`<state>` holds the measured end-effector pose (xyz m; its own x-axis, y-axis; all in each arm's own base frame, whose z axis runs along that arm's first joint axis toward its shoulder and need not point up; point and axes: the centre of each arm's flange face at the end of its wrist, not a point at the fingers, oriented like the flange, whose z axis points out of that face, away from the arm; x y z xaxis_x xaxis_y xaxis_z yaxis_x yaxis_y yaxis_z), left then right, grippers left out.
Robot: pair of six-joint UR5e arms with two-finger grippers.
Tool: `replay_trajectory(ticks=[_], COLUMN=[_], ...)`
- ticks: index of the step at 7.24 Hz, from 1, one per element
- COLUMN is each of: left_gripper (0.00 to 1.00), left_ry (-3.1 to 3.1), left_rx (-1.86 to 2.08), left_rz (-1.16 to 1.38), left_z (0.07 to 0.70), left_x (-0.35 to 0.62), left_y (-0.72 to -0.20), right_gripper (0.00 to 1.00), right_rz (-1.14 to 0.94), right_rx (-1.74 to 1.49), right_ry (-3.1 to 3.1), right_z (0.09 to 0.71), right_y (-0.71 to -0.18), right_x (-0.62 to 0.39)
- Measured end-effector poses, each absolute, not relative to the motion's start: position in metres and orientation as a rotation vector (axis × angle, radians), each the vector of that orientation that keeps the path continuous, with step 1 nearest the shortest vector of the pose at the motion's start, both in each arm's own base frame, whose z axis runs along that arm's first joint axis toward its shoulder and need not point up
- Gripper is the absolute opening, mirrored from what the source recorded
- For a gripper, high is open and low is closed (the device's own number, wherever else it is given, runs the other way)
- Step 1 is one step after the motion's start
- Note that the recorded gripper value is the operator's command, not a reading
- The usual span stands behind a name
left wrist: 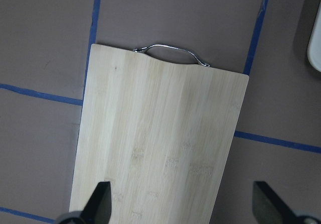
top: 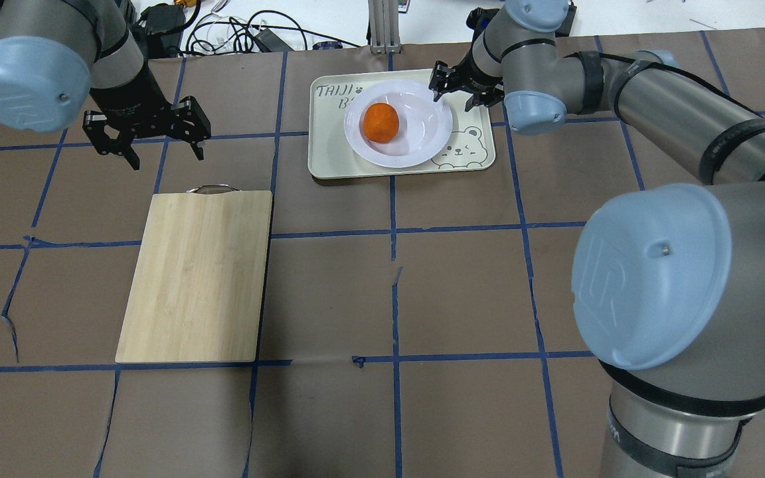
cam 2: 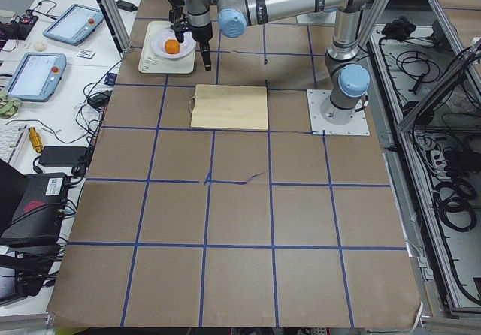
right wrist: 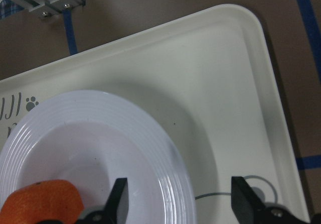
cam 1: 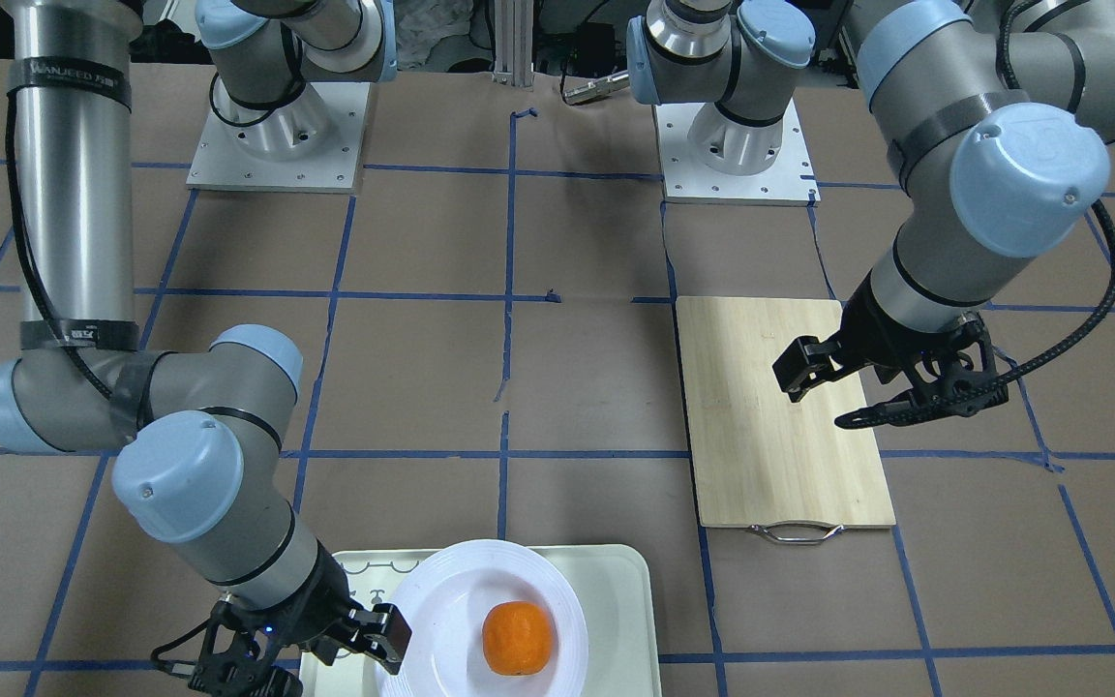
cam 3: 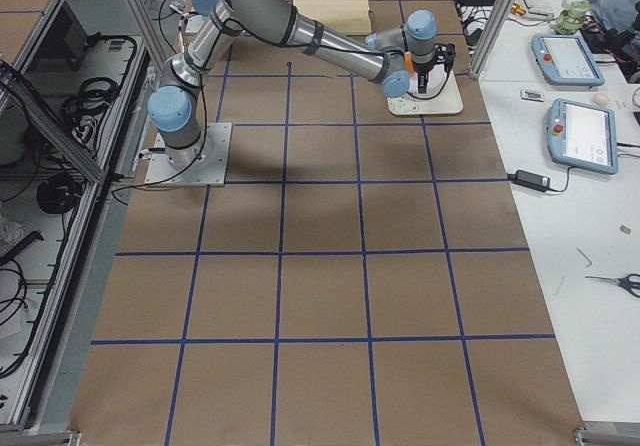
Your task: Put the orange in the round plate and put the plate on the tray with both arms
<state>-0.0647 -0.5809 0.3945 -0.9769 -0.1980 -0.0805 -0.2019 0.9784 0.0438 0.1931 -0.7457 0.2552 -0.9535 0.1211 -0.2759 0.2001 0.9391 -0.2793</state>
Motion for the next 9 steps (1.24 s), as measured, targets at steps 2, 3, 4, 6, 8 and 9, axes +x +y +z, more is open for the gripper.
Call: replay_trajectory(ticks=[2,3,4,6,8,9], left_gripper=[1.0,1.0,1.0,1.0,1.0,1.0], left_ry=[3.05,3.05,3.051,3.052,3.052,3.053], left_rx=[-0.308,-0.308,-0.308,-0.308,-0.306,-0.306], left_rz=[0.079,0.079,0.078,0.077,0.076,0.074], left_z=[0.395,0.395,0.395,0.395,0.395,0.396], left_x=[-0.065,-0.065,-0.065,-0.066,-0.066,-0.066], left_y=[-0.581,-0.581,-0.581,-0.581,-0.581,-0.581], right_gripper=[1.0,1.0,1.0,1.0,1.0,1.0], right_rz=[-0.434,-0.358,-0.256,-0.146,-0.118,-0.113], right_rx=[0.11,0.013,-0.081,-0.174,-0.307,-0.322], right_ry=[3.004,3.093,3.153,3.185,3.175,3.172], right_z=[0.323,0.363,0.407,0.487,0.505,0.504], right_y=[-0.739,-0.718,-0.684,-0.603,-0.556,-0.546], right_x=[0.179,0.176,0.176,0.174,0.166,0.164])
